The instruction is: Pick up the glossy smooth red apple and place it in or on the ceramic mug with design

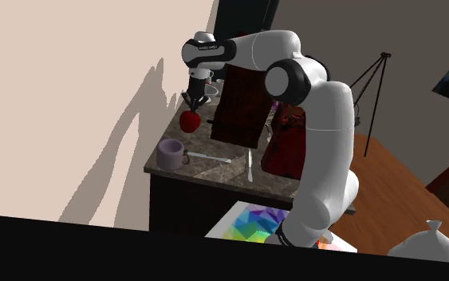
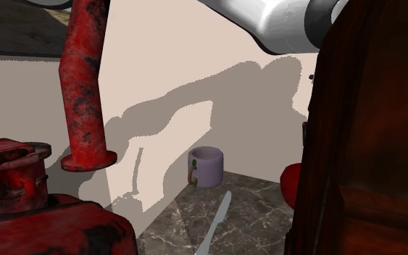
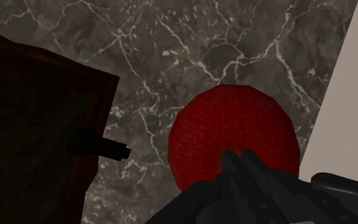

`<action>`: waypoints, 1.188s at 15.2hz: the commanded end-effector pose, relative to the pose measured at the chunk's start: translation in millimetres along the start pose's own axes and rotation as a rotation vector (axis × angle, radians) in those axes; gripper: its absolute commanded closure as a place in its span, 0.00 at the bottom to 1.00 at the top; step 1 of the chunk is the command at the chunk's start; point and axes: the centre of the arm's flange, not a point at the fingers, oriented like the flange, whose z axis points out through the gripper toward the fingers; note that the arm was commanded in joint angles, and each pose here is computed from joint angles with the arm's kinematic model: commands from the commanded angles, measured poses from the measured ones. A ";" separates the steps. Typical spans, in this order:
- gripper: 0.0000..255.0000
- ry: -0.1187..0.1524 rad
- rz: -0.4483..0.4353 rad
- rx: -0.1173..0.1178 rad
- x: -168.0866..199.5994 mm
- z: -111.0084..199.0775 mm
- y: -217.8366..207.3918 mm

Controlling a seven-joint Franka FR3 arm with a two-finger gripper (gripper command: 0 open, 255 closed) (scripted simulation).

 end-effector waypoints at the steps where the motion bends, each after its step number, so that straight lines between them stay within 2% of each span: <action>1: 1.00 0.000 0.000 0.000 -1.3 -8.9 0.2; 18: 1.00 0.000 0.000 0.000 -11.7 -98.1 -1.4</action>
